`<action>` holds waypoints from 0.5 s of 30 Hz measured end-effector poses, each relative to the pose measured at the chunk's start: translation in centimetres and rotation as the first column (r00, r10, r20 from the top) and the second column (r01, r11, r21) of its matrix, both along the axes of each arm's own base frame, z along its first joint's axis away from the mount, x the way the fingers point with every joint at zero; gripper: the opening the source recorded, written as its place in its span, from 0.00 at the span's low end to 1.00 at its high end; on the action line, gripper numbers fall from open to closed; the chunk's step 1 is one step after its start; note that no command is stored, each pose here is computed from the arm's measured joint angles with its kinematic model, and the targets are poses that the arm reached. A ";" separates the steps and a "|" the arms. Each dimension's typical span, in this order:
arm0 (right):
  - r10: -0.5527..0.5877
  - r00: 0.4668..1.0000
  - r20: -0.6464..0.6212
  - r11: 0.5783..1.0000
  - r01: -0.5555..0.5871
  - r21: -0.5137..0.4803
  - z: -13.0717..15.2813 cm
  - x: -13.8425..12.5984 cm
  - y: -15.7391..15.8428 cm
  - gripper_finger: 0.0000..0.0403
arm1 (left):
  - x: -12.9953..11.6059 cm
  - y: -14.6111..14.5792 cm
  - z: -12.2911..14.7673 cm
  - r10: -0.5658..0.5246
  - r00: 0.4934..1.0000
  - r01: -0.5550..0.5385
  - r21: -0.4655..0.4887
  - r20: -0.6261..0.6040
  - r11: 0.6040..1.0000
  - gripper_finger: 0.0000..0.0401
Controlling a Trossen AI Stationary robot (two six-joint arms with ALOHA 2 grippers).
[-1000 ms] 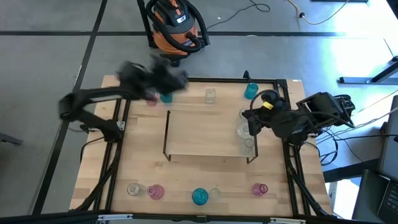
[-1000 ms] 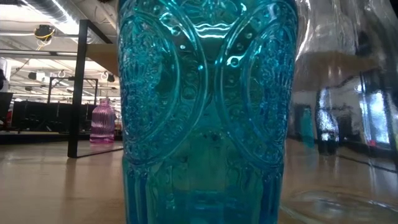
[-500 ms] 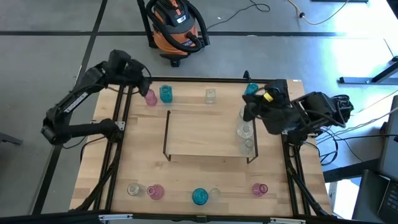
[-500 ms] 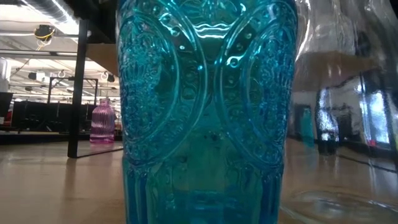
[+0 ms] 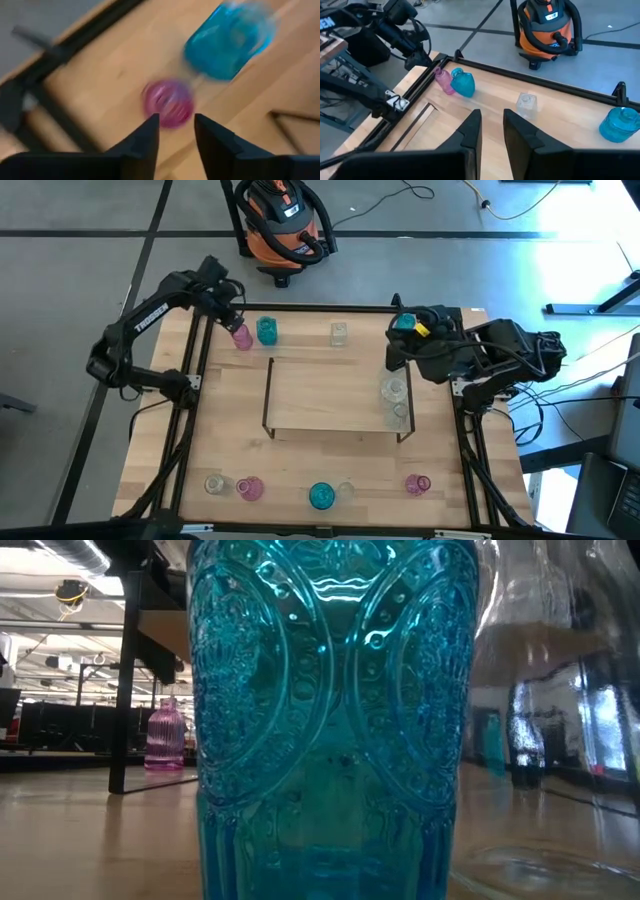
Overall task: Sort vases onto shelf
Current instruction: Put the violet vase on the shelf
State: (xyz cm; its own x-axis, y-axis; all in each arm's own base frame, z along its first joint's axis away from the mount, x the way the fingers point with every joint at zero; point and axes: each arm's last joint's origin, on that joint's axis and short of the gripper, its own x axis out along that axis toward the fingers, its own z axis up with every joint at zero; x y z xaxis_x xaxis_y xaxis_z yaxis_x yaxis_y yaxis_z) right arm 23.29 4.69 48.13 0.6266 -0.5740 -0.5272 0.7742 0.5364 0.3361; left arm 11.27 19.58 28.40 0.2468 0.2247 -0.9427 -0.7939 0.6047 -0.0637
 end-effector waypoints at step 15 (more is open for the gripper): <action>0.057 0.994 -0.095 0.998 -0.060 -0.029 -0.3 -0.4 -0.1 0.15 | 0.9 1.8 -1.9 0.101 0.994 -0.103 -0.037 -0.041 0.994 0.37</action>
State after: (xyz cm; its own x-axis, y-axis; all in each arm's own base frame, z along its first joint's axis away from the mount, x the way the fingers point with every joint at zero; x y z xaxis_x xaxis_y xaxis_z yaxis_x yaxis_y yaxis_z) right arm 22.85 4.63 47.85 0.6082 -0.5552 -0.5673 0.7684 0.5910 0.2455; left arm 12.17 21.41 26.52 0.1876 0.2097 -0.9596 -0.8536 0.5182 -0.0537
